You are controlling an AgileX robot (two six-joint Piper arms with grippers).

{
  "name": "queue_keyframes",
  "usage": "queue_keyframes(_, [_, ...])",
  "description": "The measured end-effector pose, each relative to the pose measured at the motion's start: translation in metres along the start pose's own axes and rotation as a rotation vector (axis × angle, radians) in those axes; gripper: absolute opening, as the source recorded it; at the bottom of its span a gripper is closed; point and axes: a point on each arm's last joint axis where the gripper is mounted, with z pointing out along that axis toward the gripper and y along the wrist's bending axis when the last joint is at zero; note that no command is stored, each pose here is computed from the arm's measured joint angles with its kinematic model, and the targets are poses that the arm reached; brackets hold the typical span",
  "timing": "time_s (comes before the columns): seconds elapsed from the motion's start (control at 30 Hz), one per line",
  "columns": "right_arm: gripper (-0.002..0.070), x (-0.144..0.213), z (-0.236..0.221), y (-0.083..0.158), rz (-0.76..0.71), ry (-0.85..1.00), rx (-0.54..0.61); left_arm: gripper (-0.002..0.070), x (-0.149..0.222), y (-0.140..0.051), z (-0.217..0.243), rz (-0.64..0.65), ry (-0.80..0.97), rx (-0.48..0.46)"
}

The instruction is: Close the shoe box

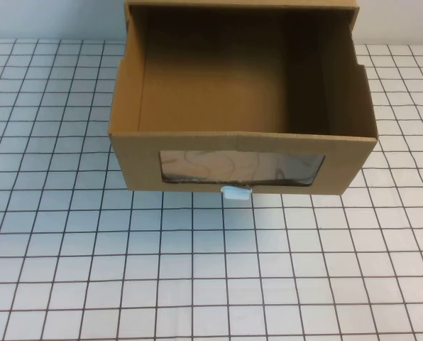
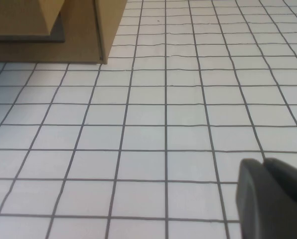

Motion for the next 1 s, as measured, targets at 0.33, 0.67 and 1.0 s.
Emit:
queue_keyframes(0.33, [-0.0013, 0.0, 0.0, -0.0002, -0.005, 0.0, 0.002, -0.0002, 0.0, 0.0, 0.0, 0.0, 0.0, 0.0])
queue_keyframes(0.67, [-0.0013, 0.0, 0.0, -0.0002, -0.006, 0.0, 0.002, -0.0002, 0.0, 0.0, 0.0, 0.0, 0.0, 0.0])
queue_keyframes(1.0, [-0.0013, -0.0065, -0.0002, -0.0007, -0.023, -0.071, 0.009, -0.0002, -0.0003, 0.0, 0.0, 0.0, -0.004, 0.0])
